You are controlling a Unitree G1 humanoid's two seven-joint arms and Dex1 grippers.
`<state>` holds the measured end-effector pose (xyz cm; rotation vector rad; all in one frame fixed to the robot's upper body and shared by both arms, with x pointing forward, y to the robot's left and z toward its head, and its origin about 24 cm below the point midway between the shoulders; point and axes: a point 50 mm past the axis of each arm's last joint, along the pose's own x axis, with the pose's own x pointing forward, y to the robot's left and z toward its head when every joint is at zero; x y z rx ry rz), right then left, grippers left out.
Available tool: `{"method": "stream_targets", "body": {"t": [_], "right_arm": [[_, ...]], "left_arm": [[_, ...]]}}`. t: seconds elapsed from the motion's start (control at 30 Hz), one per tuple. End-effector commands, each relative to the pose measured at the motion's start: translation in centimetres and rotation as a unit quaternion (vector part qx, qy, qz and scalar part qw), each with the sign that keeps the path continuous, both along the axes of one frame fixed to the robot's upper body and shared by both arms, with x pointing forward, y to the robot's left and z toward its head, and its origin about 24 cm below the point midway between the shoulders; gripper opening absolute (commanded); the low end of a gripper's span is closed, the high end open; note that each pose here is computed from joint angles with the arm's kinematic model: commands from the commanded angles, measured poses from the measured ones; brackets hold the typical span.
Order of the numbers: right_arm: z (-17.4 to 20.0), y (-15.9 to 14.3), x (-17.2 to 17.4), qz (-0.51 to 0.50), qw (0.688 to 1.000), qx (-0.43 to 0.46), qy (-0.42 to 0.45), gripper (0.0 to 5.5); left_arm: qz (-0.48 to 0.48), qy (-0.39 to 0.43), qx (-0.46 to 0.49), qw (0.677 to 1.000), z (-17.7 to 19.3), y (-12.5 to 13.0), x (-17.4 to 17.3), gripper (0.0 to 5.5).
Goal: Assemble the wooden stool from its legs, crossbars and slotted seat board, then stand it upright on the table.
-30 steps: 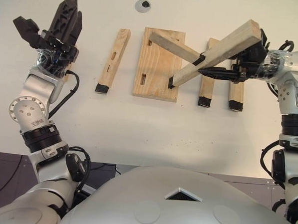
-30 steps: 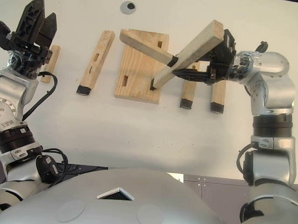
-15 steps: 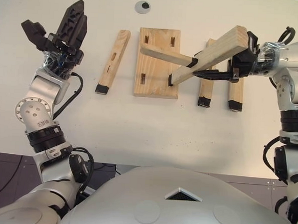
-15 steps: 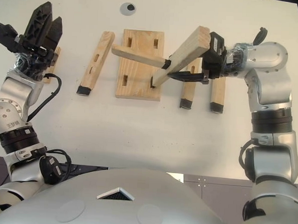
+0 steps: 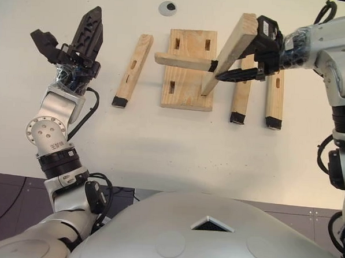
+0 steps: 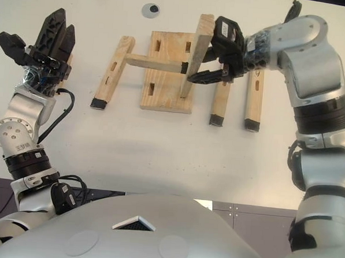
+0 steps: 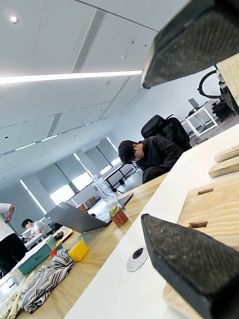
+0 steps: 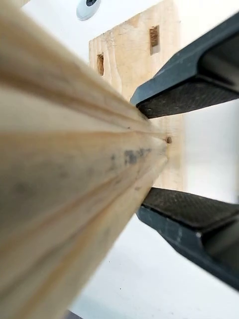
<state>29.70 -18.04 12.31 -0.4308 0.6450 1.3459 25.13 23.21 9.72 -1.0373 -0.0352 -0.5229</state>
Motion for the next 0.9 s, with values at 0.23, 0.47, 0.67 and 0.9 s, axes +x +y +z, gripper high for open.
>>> {"method": "stream_targets", "body": {"t": [0.23,0.47,0.67,0.9], "right_arm": [[-0.5,-3.5,0.4,-0.136,0.989,0.01,-0.051,3.77],[-4.2,-6.9,0.1,-0.442,0.888,-0.092,-0.085,3.77],[-5.6,-8.7,-3.2,-0.511,0.846,-0.136,-0.061,3.77],[-7.1,-8.8,-4.5,-0.55,0.826,-0.123,0.009,3.59]], "left_arm": [[-0.002,0.01,0.016,1.0,-0.1,0.4,0.2,4.64],[-0.005,0.02,0.026,0.999,-0.6,0.1,-0.1,4.64],[0.002,0.026,0.027,0.999,-1.0,0.1,-0.7,4.64],[0.007,0.03,0.025,0.999,-1.1,-0.1,-1.0,4.64]]}}
